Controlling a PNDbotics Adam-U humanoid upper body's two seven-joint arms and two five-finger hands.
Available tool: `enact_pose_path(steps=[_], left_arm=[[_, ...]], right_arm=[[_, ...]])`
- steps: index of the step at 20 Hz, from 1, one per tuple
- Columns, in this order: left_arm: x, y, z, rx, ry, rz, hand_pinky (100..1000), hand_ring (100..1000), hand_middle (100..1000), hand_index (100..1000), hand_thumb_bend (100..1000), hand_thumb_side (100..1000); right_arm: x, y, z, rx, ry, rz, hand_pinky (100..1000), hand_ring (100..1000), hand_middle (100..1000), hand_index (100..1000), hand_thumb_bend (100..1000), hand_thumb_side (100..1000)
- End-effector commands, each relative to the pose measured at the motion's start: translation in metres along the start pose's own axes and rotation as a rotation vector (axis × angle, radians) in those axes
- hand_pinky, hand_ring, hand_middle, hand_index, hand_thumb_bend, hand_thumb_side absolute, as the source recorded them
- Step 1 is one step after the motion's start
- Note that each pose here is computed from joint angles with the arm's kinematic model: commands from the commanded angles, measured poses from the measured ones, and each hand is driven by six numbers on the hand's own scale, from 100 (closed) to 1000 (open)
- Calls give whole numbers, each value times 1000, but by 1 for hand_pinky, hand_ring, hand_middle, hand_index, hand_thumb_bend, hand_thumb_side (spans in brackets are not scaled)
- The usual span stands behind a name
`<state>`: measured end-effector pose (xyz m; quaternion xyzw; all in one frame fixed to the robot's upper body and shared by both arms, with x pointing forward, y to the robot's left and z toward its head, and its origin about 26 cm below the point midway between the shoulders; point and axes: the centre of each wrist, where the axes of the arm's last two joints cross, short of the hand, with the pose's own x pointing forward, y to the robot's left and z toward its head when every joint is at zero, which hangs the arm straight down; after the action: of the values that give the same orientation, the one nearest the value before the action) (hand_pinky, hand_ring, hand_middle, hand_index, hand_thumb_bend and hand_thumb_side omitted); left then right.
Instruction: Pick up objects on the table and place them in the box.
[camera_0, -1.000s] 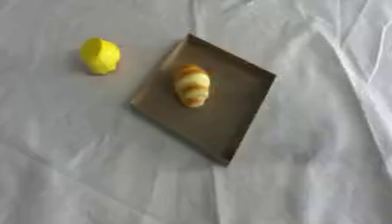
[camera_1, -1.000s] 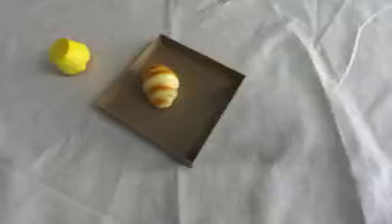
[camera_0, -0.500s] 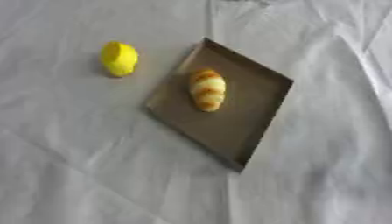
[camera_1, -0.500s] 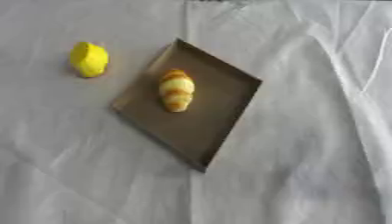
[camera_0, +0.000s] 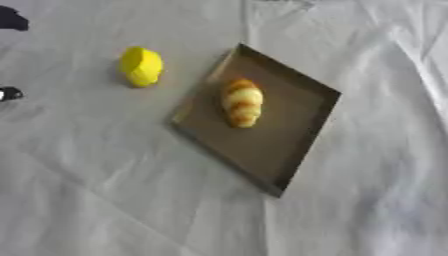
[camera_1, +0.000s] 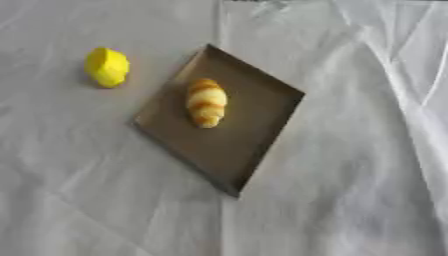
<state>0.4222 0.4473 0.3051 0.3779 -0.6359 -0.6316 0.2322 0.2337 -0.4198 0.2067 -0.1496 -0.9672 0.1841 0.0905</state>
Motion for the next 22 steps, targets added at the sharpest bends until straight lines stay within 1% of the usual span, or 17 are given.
enact_pose_path(steps=[1, 4, 7, 10, 16, 17, 20, 22], left_arm=[[0, 8, -10, -107, -104, -67, 941, 1000, 896, 947, 533, 397], [5, 5, -26, -93, -125, -58, 946, 1000, 900, 957, 509, 397], [8, 3, -40, -67, -140, -39, 955, 1000, 902, 955, 465, 406], [15, 3, -55, -48, -170, -22, 961, 1000, 906, 956, 441, 419], [29, -2, -84, -52, -239, 36, 981, 1000, 910, 959, 377, 472], [31, -2, -87, -54, -247, 45, 983, 1000, 911, 960, 376, 478], [35, -5, -93, -64, -267, 69, 991, 1000, 920, 963, 398, 536], [35, -6, -94, -72, -274, 81, 996, 1000, 915, 960, 410, 553]], right_arm=[[2, 0, -7, 21, -22, -5, 928, 705, 758, 895, 100, 567], [1, 1, -8, 29, -15, -14, 929, 704, 757, 894, 100, 568], [1, 2, -9, 35, -9, -21, 930, 702, 756, 892, 100, 568], [1, 3, -10, 38, 1, -27, 931, 701, 755, 892, 100, 569], [-1, 5, -13, 36, 24, -46, 934, 698, 752, 891, 100, 571], [-1, 5, -14, 37, 29, -50, 935, 697, 752, 891, 100, 572], [-2, 6, -16, 43, 39, -64, 936, 696, 750, 890, 100, 573], [-2, 7, -17, 46, 45, -71, 937, 695, 749, 889, 100, 573]])
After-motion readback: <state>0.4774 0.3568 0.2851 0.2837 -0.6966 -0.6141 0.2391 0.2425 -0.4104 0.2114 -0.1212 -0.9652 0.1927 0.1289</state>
